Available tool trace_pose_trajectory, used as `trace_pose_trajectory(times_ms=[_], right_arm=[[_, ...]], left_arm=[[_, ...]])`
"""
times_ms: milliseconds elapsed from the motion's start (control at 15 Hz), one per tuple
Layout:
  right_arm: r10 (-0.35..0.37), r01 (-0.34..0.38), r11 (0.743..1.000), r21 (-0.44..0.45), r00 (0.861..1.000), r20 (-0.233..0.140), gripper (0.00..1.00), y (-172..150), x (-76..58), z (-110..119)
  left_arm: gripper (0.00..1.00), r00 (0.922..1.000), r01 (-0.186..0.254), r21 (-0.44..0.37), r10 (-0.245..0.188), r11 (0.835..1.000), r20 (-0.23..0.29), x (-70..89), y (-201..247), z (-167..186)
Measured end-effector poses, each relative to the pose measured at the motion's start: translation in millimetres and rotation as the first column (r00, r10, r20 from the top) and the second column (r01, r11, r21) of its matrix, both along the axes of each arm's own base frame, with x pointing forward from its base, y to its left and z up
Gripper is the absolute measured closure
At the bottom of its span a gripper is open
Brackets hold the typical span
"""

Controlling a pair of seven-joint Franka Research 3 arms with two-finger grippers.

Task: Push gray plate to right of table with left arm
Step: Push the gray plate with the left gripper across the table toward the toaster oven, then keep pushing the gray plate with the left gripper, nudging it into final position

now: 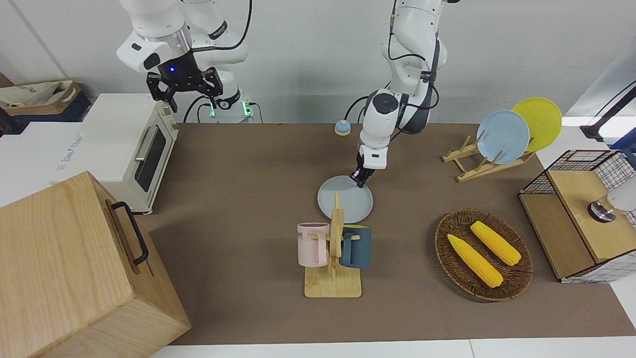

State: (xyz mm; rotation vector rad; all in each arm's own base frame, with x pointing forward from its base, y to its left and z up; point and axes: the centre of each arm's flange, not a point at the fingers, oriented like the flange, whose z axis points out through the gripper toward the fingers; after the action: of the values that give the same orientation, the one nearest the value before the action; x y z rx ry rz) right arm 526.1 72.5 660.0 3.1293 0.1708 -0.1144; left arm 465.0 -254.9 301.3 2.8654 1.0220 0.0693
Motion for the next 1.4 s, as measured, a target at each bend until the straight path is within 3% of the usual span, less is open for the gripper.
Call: trace_pose_trajectory(times_ms=[933, 1400], right_arm=[[0.000, 0.000, 1.000, 0.000, 1.000, 0.000, 0.01, 0.0, 0.0, 0.0], [0.000, 0.000, 1.000, 0.000, 1.000, 0.000, 0.01, 0.0, 0.0, 0.0]], left_arm=[[0.96, 0.9965, -0.083, -0.065, 0.084, 0.994, 0.008, -24.5, -158.4, -1.9], [0.96, 0.9979, -0.065, -0.063, 0.064, 0.996, -0.012, -44.1, -228.0, -1.7]])
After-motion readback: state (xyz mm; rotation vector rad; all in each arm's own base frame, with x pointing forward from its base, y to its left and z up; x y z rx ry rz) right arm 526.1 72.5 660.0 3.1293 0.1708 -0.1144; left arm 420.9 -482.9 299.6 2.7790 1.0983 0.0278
